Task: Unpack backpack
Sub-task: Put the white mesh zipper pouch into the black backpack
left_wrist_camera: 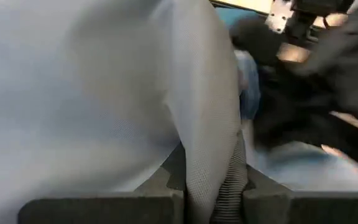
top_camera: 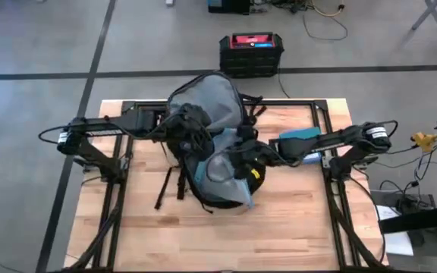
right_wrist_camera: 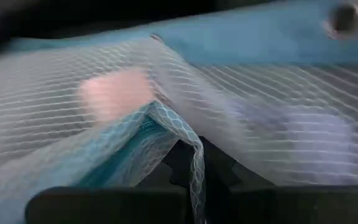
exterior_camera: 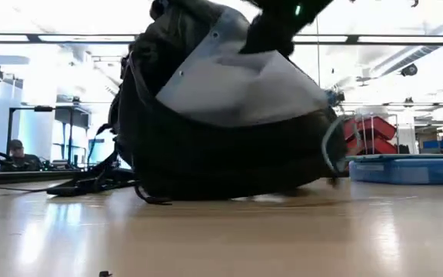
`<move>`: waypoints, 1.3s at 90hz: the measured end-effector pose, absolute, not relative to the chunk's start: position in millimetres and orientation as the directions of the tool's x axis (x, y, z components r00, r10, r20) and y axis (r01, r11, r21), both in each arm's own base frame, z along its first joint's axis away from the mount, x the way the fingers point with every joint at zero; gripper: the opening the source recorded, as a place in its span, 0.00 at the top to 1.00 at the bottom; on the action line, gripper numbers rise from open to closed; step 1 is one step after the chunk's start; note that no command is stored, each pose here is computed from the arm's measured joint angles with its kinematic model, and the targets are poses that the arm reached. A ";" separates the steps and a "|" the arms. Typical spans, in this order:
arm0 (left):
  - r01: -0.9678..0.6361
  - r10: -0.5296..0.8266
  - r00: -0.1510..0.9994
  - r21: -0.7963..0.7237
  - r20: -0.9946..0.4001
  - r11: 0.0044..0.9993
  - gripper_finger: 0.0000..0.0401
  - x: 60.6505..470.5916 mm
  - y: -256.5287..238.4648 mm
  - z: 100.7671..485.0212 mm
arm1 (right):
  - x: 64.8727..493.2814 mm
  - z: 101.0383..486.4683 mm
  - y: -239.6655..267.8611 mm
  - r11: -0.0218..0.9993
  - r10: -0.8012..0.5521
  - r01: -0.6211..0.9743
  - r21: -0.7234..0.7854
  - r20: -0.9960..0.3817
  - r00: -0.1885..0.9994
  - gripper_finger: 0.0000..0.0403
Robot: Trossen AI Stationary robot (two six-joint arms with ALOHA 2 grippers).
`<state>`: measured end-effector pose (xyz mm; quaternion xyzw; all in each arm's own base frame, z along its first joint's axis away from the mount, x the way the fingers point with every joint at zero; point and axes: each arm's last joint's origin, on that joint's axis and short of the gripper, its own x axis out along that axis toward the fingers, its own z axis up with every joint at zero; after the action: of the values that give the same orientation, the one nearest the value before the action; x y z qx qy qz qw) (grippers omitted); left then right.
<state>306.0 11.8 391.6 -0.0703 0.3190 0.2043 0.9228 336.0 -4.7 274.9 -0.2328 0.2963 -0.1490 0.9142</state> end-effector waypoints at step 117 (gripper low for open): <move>-0.429 0.393 0.593 0.137 -0.703 0.893 0.93 356.9 47.0 326.2 | 303.4 252.2 -52.1 0.888 -0.454 0.303 -0.345 -0.557 0.696 0.48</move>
<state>356.9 47.0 326.2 -0.0234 0.3881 0.2302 0.8921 303.4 -52.1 252.2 -0.1138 0.3305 -0.2072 0.9137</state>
